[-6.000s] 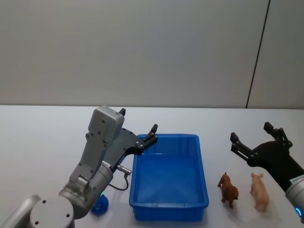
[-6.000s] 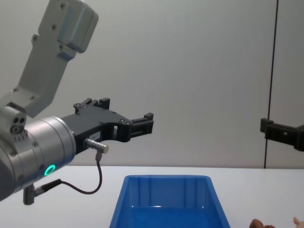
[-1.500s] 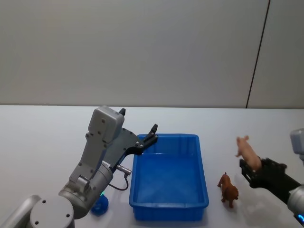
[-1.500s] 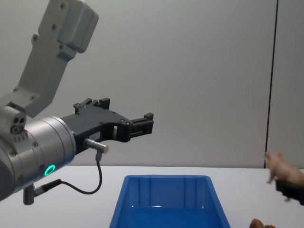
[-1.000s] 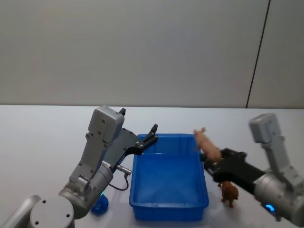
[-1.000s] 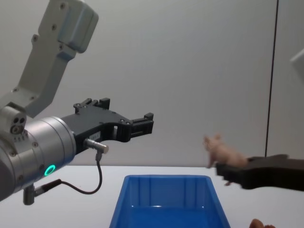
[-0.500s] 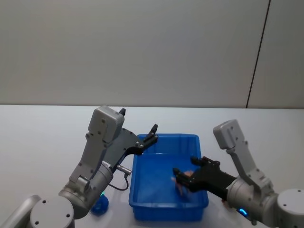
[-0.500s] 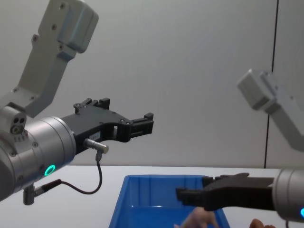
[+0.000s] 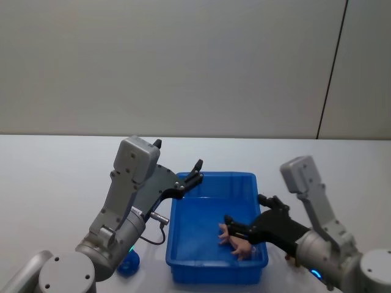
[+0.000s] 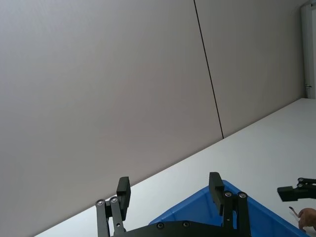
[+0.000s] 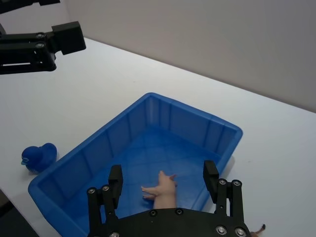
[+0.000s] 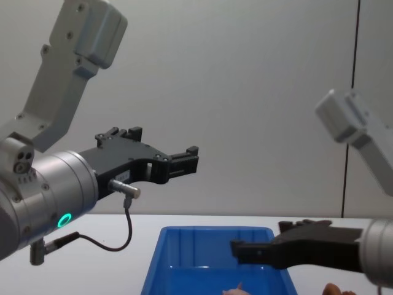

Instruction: Pick up the two dolls from the table and place them into the box.

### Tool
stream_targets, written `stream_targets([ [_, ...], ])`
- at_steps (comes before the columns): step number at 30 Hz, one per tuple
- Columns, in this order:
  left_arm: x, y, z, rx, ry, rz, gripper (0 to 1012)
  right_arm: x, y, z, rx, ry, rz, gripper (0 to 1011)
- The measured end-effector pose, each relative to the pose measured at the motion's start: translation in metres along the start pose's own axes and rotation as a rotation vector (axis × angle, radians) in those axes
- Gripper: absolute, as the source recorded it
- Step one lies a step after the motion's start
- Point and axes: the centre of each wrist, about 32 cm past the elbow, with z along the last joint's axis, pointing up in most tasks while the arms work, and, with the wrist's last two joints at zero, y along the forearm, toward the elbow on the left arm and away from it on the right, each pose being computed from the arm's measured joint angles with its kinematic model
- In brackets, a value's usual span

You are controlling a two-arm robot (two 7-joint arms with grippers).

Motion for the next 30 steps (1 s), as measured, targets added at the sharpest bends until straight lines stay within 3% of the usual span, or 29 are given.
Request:
stream_targets([
  [13,0.0,0.0,0.0,0.0,0.0,0.0,1001,0.013,-0.034,-0.013,0.028,0.012,-0.083,1001],
  [22,0.0,0.0,0.0,0.0,0.0,0.0,1001,0.023,-0.049,-0.025,-0.013,0.024,-0.138,1001],
  [30,0.0,0.0,0.0,0.0,0.0,0.0,1001,0.029,-0.053,-0.037,-0.056,0.027,-0.165,1001],
])
